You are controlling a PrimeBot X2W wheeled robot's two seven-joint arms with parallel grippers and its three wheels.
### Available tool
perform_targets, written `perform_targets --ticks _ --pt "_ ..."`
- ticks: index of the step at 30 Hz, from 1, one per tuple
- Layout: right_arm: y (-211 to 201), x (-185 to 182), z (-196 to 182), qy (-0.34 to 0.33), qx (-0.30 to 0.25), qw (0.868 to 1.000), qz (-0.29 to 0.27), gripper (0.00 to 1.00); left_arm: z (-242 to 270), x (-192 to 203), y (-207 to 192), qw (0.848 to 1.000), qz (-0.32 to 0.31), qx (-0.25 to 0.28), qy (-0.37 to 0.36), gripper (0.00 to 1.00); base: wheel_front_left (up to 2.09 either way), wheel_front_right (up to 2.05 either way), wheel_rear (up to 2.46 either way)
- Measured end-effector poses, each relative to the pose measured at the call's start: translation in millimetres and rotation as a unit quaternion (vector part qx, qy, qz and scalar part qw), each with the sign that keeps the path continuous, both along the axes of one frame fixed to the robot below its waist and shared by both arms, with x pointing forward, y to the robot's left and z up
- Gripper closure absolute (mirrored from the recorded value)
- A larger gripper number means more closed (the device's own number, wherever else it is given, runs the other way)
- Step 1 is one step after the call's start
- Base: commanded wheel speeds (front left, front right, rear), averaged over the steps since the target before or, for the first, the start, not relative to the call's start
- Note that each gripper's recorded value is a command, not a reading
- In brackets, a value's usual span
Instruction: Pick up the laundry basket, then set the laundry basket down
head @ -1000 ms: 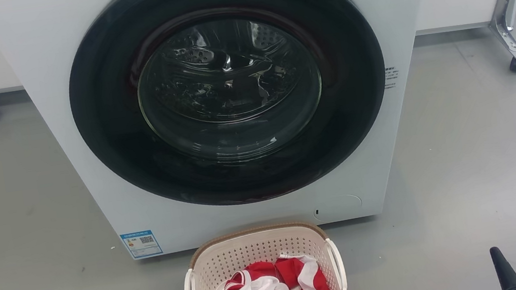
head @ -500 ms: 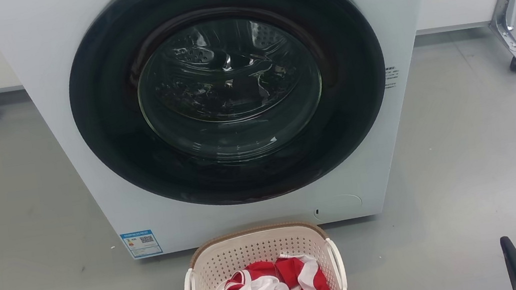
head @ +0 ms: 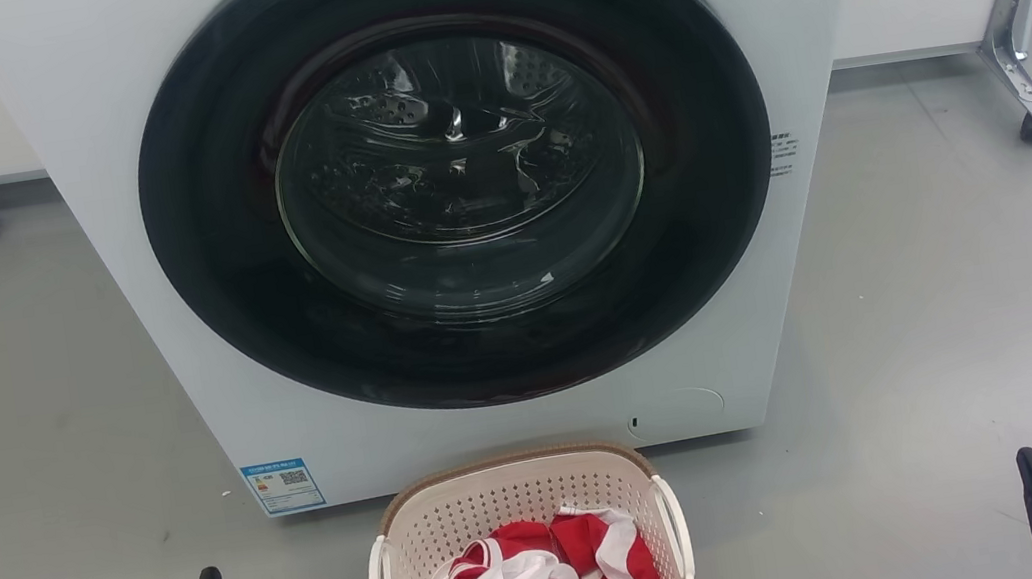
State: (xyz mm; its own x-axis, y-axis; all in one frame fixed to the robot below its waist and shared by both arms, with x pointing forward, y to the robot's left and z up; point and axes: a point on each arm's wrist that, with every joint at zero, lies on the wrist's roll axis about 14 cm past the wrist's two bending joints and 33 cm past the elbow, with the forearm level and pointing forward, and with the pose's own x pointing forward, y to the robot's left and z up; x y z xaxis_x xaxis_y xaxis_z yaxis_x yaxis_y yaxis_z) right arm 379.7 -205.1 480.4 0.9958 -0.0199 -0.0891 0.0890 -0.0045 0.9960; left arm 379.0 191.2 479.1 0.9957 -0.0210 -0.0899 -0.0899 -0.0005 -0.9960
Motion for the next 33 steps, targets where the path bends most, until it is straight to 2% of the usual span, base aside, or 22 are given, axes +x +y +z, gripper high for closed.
perform_targets --ticks 33 --pt "0.2 1.2 1.8 -0.003 0.000 1.000 0.000 1.00 0.0 0.0 -0.1 1.000 0.000 -0.001 0.000 1.00 0.00 0.00 0.00"
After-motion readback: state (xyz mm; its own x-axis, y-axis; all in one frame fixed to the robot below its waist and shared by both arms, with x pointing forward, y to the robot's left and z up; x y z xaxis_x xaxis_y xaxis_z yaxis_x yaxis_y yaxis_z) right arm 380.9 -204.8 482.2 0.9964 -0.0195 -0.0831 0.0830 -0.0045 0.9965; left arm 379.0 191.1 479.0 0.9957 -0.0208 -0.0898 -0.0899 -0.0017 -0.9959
